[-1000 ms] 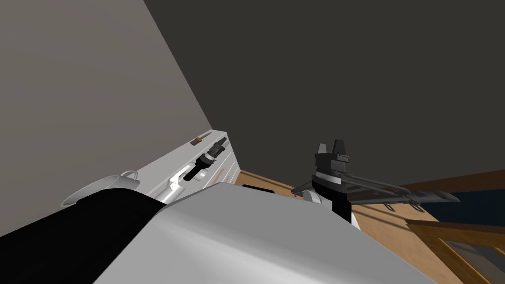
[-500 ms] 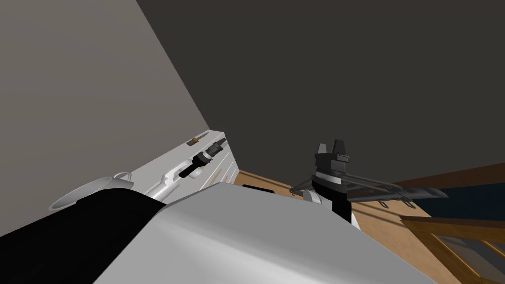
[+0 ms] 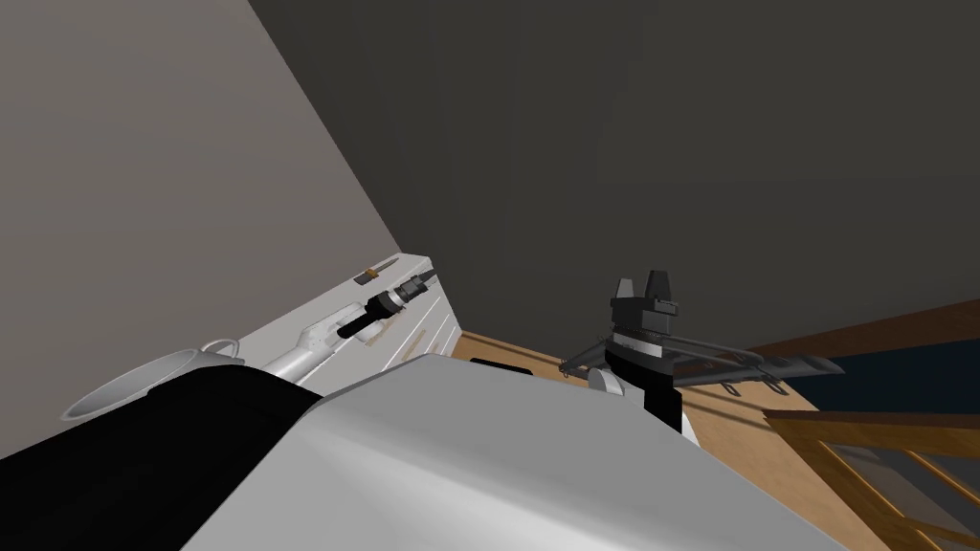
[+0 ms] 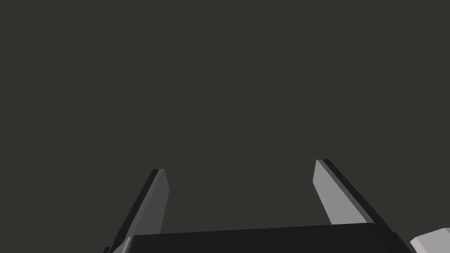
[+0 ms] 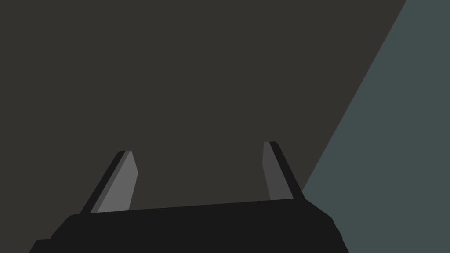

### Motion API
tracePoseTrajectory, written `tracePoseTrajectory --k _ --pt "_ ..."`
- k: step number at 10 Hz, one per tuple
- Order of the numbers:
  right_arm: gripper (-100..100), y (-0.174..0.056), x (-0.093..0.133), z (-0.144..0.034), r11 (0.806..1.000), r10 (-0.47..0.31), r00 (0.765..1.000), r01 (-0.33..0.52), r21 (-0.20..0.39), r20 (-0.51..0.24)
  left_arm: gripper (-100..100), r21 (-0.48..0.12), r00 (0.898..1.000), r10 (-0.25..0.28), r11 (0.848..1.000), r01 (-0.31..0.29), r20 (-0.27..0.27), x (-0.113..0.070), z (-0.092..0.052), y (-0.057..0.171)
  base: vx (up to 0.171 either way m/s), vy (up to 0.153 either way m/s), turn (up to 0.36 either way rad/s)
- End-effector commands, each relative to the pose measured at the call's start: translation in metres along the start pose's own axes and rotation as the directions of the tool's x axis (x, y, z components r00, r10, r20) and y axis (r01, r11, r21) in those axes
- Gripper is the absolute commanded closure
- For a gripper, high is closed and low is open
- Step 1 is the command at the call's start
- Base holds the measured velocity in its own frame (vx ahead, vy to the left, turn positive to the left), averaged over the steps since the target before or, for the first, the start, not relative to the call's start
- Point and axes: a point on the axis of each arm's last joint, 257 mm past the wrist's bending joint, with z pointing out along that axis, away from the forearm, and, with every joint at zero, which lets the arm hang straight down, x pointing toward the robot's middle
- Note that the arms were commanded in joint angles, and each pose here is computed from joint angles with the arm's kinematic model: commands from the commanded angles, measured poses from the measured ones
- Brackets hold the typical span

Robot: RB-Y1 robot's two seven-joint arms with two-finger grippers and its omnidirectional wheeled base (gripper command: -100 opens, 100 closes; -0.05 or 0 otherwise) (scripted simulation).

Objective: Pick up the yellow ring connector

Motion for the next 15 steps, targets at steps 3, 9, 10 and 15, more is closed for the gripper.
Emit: tracePoseTrajectory --k 3,9,10,15 --pt "0 0.0 0.0 0.0 1.0 0.0 1.0 0.0 0.0 0.0 -100 -0.057 0.997 0.037 0.998 -0.04 -0.062 -0.011 -0.008 0.017 0.002 -0.03 -0.032" --pt "0 0.0 0.0 0.0 1.0 0.0 1.0 0.0 0.0 0.0 -100 -0.154 0.982 0.091 0.981 -0.117 -0.164 -0.034 -0.022 0.041 0.007 -0.012 -0.023" --pt "0 0.0 0.0 0.0 1.0 0.0 1.0 0.0 0.0 0.0 -100 -0.155 0.979 0.102 0.979 -0.13 -0.177 -0.035 -0.022 0.04 0.0 0.0 0.0" --pt "0 0.0 0.0 0.0 1.0 0.0 1.0 0.0 0.0 0.0 -100 -0.242 0.953 0.141 0.948 -0.208 -0.267 -0.062 -0.036 0.06 0.006 0.009 -0.023"
